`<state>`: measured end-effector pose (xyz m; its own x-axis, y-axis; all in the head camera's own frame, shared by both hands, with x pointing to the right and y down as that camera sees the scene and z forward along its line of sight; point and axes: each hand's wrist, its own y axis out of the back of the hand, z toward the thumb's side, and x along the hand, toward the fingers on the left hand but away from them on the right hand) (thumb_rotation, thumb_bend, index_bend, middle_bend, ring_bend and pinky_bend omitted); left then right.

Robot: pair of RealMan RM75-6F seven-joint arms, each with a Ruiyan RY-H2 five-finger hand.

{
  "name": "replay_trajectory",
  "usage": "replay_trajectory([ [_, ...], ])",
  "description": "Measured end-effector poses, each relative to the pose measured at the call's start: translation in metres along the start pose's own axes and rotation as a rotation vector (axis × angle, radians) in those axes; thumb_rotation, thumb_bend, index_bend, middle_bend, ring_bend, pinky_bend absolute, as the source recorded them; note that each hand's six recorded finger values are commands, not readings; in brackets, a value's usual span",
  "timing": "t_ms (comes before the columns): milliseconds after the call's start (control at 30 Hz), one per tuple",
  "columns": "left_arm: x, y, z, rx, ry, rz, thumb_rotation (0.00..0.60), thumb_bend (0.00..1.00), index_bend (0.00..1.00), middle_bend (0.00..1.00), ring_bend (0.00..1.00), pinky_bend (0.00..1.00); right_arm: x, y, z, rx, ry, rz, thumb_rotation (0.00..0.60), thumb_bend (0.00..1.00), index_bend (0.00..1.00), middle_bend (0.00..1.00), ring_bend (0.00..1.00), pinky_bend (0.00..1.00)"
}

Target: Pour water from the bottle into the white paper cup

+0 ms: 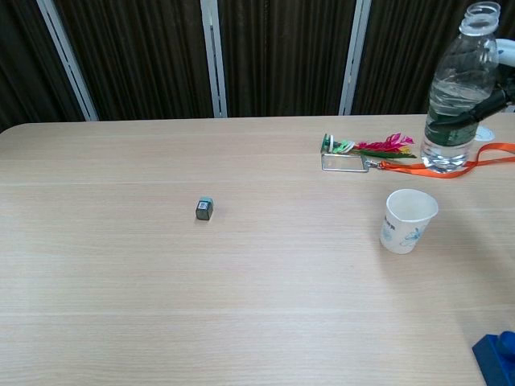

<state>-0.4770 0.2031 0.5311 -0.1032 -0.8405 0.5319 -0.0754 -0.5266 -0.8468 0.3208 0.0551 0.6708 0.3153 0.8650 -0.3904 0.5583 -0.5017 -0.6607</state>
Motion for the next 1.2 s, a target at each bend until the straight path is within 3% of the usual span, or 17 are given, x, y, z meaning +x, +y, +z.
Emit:
replay_trajectory([
  [333,0.001,-0.004,0.004,0.015,-0.002,-0.009,0.600,0.00,0.00,0.00,0.00,0.00,0.017,0.002,-0.044,0.354,0.006,0.031,0.600,0.32,0.53,0.58,0.53,0.56],
  [733,0.003,-0.006,0.004,0.025,0.001,-0.009,0.600,0.00,0.00,0.00,0.00,0.00,0.026,-0.016,-0.057,0.606,0.054,0.075,0.600,0.33,0.54,0.59,0.54,0.57],
  [967,0.003,-0.007,0.004,0.025,0.002,-0.012,0.600,0.00,0.00,0.00,0.00,0.00,0.020,-0.023,-0.056,0.697,0.057,0.073,0.600,0.33,0.54,0.60,0.54,0.57],
  [1200,0.004,-0.008,0.004,0.029,0.003,-0.015,0.600,0.00,0.00,0.00,0.00,0.00,0.015,-0.022,-0.063,0.750,0.009,0.059,0.600,0.35,0.54,0.60,0.54,0.58],
])
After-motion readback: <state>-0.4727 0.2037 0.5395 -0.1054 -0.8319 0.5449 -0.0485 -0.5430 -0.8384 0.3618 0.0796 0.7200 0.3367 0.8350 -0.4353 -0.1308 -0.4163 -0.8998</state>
